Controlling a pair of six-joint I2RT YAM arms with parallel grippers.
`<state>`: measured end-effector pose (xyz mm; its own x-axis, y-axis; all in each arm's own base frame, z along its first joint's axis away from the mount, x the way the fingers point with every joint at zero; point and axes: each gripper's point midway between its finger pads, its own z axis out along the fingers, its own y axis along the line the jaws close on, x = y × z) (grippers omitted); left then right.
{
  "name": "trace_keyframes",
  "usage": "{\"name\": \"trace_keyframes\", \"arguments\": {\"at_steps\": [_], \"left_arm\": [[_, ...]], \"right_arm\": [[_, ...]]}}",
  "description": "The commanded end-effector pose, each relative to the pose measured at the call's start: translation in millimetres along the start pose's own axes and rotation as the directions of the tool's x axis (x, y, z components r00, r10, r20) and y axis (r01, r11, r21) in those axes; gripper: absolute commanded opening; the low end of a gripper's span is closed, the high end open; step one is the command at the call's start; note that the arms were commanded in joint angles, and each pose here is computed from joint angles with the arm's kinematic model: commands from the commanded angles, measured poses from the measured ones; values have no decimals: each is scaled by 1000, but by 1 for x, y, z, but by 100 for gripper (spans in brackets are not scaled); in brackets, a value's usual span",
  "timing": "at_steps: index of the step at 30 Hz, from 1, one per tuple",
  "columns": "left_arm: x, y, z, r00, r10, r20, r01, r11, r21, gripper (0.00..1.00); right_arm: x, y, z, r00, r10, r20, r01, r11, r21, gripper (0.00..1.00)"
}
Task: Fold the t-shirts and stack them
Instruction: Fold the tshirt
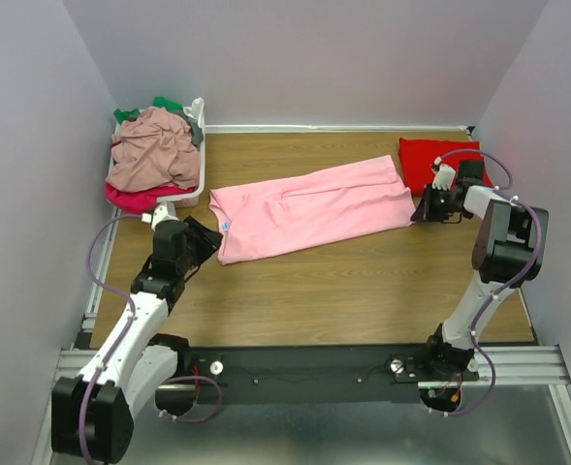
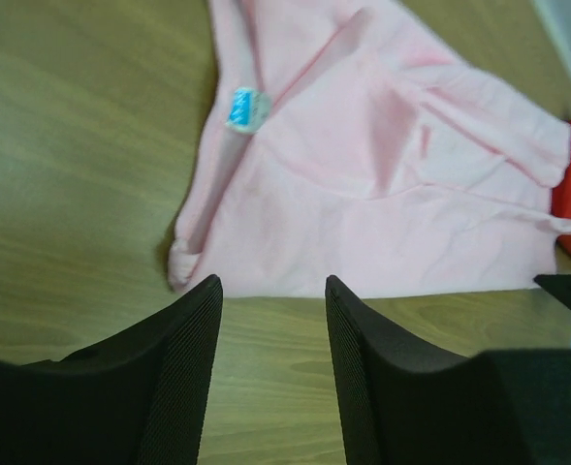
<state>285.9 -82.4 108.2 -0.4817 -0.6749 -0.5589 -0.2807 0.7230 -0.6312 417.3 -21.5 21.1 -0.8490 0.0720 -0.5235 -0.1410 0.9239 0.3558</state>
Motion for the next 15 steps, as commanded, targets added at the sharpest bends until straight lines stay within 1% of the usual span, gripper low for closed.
{"name": "trace_keyframes", "arguments": {"at_steps": [1,2,3,5,6,8,10,12,15], "left_arm": [[-35,-27,-24,989,102,109,-110,992,68,56],[-39,-34,-28,986,110,128,-123,988,95,56],[-48,-43,-38,977,129,169,-152,980,129,56],[-49,-61,-49,974,146,176,-182,960,214,56],[-53,-70,-56,967,156,204,-206,946,252,57],[-52,-80,-61,964,165,208,-224,926,304,59],[-48,-84,-63,961,188,205,-249,907,339,59],[-38,-90,-62,961,211,178,-265,882,389,59],[-34,-91,-60,959,230,169,-280,870,405,59]], "right_arm": [[32,6,-15,996,-21,-89,22,1000,7,10],[38,8,-19,994,-31,-102,32,999,8,10],[53,12,-25,990,-28,-141,28,1000,3,9],[62,13,-36,984,-54,-169,58,998,16,9],[60,16,-48,982,-98,-161,103,994,23,9],[80,17,-62,967,-130,-220,142,989,39,9],[90,23,-81,957,-155,-245,172,984,49,10],[113,22,-97,933,-185,-308,216,974,69,10],[137,21,-110,905,-219,-365,264,961,78,12]]}}
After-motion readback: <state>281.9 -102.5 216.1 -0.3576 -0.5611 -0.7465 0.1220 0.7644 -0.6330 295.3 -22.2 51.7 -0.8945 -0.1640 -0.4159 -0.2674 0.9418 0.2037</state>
